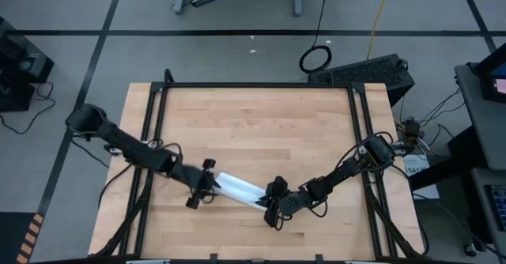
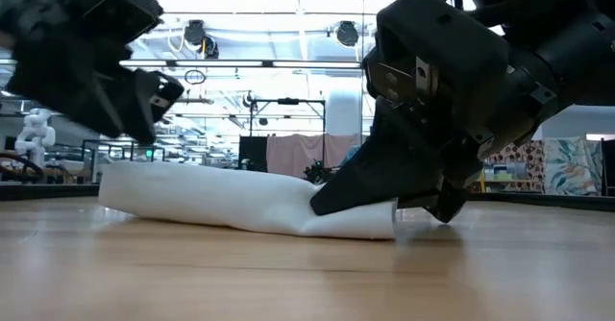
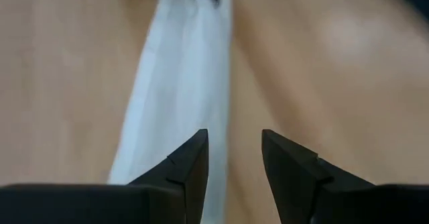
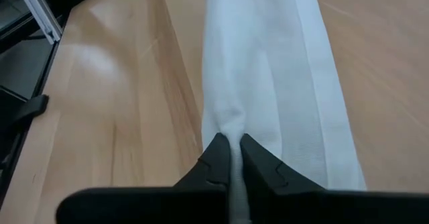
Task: Roll towel
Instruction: Roll the white towel
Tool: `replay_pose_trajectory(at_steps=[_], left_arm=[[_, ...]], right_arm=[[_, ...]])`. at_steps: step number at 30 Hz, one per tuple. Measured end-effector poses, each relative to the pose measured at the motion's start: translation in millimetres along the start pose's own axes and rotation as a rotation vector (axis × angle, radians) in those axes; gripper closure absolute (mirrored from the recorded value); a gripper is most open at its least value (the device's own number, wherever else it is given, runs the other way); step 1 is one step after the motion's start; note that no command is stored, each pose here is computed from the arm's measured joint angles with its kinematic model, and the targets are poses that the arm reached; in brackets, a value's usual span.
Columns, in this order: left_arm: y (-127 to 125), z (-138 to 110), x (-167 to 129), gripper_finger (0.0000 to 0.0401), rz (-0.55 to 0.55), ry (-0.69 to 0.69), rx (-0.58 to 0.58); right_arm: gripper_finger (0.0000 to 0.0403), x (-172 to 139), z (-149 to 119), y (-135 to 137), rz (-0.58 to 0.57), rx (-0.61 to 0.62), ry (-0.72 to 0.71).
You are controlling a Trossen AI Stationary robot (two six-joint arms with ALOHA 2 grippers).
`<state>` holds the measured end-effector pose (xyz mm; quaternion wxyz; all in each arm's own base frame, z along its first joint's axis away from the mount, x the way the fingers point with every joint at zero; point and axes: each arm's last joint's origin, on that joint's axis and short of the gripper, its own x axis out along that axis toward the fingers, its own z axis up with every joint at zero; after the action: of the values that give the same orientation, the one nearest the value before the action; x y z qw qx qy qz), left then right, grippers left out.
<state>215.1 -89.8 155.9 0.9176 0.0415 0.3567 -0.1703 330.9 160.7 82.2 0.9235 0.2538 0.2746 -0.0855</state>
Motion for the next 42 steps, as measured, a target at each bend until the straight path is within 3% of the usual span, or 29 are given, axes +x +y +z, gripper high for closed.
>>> replay_pose_trajectory(at_steps=[10, 15, 20, 24, 27, 33, 42], left_arm=[[-27.6, -13.3, 11.0, 0.0257, 0.302, 0.039, 0.183], [-32.9, -14.2, 19.2, 0.0250, 0.334, 0.000, 0.145], [-47.4, -18.6, 24.8, 0.0190, 0.296, -0.009, 0.200], [-53.2, -27.1, 29.8, 0.0131, 0.358, 0.026, 0.267], [-55.5, -35.7, 37.4, 0.0114, 0.358, 0.076, 0.334], [-54.7, -41.7, 45.8, 0.0139, 0.395, 0.105, 0.360], [-36.6, -39.6, 49.6, 0.0235, 0.378, 0.139, 0.299]], right_arm=[[0.0397, 0.1, -1.1, -0.8, 0.006, 0.019, 0.024], [0.0397, 1.5, 1.0, -3.1, 0.004, 0.025, 0.027], [0.0397, 1.7, 1.3, -3.5, 0.003, 0.027, 0.028], [0.0397, 1.8, 1.1, -3.7, 0.002, 0.027, 0.028], [0.0397, 1.9, 1.0, -3.7, 0.002, 0.027, 0.028], [0.0397, 1.9, 0.9, -3.8, 0.002, 0.029, 0.028], [0.0397, 2.2, 0.7, -3.6, 0.028, 0.022, 0.056]])
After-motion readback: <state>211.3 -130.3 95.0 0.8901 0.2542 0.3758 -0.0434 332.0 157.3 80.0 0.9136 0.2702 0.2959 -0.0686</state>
